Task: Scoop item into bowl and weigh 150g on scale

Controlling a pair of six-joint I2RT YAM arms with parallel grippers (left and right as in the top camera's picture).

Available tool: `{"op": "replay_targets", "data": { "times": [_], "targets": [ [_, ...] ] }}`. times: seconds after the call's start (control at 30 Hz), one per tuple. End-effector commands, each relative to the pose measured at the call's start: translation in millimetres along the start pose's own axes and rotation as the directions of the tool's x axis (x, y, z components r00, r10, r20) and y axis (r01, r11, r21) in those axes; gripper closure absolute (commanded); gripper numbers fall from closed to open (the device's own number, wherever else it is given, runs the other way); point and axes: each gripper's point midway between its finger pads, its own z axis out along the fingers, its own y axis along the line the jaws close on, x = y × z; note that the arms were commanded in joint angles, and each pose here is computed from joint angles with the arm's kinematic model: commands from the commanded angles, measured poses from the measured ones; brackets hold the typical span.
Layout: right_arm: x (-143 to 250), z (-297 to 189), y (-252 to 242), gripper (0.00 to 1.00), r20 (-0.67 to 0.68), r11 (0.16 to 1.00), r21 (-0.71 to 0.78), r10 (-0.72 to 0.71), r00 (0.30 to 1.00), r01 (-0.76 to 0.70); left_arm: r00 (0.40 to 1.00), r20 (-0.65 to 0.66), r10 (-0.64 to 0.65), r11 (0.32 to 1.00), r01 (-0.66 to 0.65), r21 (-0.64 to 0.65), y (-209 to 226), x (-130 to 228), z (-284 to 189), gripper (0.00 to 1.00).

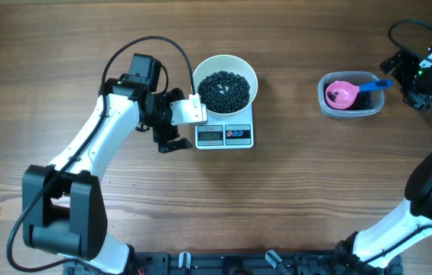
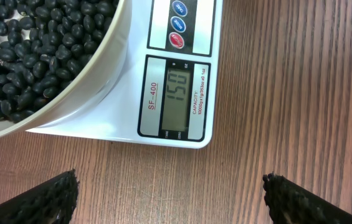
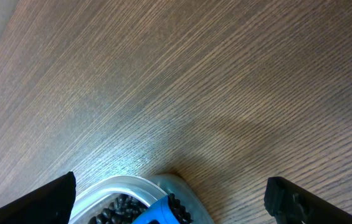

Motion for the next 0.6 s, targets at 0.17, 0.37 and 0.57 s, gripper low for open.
{"op": "replay_targets", "data": {
  "times": [0.17,0.37,0.57],
  "targets": [
    [-39.1,-148.1,68.2,0.0,0.331,0.987,-0.103,-0.086,0.94,0.127,1.0,0.022,-0.008,1.0,0.008,0.008,-3.3,-3.7,-0.5,0.0],
    [-29.5,-284.4,104.8,0.0,0.585,0.956,-0.163,-0.105,0.804,0.244,1.0,0.022,-0.008,1.0,0.008,0.008,-3.3,-3.7,-0.5,0.0],
    [-12.0,-333.3,111.3,0.0,0.66,0.943,-0.161,-0.118,0.742,0.293,1.0,0.022,-0.008,1.0,0.008,0.008,-3.3,-3.7,-0.5,0.0]
  ]
}}
